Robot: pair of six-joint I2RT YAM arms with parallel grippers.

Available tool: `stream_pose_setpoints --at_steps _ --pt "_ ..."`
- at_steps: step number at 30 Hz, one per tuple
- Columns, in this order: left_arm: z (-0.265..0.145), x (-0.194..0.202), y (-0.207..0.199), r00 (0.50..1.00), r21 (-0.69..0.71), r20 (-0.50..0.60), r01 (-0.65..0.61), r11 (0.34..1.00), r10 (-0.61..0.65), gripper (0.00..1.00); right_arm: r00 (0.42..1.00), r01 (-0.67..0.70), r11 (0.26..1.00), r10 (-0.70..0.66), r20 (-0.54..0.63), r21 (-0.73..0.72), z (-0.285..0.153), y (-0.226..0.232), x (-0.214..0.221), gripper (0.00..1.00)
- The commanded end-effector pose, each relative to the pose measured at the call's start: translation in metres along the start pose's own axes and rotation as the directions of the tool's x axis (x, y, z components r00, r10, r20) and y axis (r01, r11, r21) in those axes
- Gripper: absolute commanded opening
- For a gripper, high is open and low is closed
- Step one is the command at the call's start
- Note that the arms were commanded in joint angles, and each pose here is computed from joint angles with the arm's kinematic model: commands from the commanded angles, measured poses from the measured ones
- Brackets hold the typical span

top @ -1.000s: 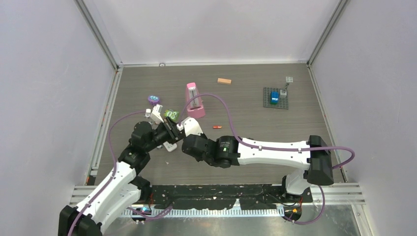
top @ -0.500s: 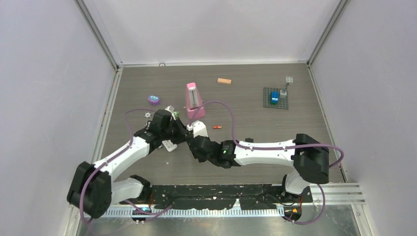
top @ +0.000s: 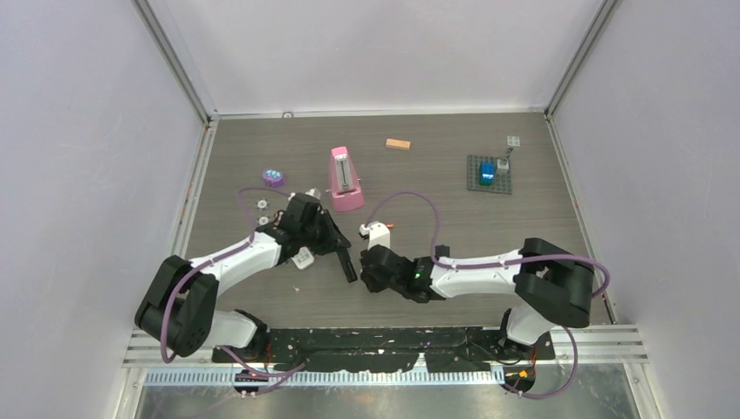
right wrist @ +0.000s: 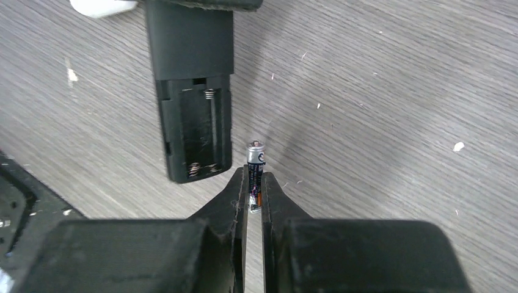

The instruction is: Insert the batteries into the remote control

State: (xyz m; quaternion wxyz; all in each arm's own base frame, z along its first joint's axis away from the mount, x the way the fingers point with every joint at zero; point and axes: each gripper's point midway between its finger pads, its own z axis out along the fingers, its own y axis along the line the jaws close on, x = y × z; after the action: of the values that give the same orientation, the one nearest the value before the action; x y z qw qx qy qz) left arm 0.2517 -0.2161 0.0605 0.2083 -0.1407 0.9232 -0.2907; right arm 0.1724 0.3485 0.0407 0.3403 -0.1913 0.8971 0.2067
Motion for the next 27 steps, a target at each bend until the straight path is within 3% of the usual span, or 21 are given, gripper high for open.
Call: stream_pose_setpoints --at_steps 1,6,13,21,27 --pt "-0.006 -0.011 -0.038 0.994 0.223 0.091 -0.086 0.971 0.067 0.00 0.965 -0.156 0.977 0.182 0.188 -0.145 -0.028 0.022 -0.051 0.05" --pt "-0.029 -0.010 -0.073 0.983 0.460 0.167 -0.142 0.877 0.071 0.00 0.922 -0.193 0.960 0.249 0.298 -0.203 -0.061 0.023 -0.085 0.05" --pt "-0.082 -0.016 -0.126 0.974 0.723 0.227 -0.164 0.671 -0.006 0.00 0.890 -0.131 0.966 0.214 0.403 -0.223 -0.102 0.022 -0.121 0.06" --pt "-0.127 -0.022 -0.163 0.981 0.865 0.185 -0.131 0.484 -0.066 0.00 0.878 -0.068 0.983 0.140 0.458 -0.170 -0.127 0.011 -0.135 0.06" --pt "-0.133 -0.020 -0.168 0.984 0.891 0.170 -0.128 0.436 -0.058 0.00 0.845 -0.053 0.984 0.135 0.517 -0.170 -0.161 0.004 -0.154 0.06"
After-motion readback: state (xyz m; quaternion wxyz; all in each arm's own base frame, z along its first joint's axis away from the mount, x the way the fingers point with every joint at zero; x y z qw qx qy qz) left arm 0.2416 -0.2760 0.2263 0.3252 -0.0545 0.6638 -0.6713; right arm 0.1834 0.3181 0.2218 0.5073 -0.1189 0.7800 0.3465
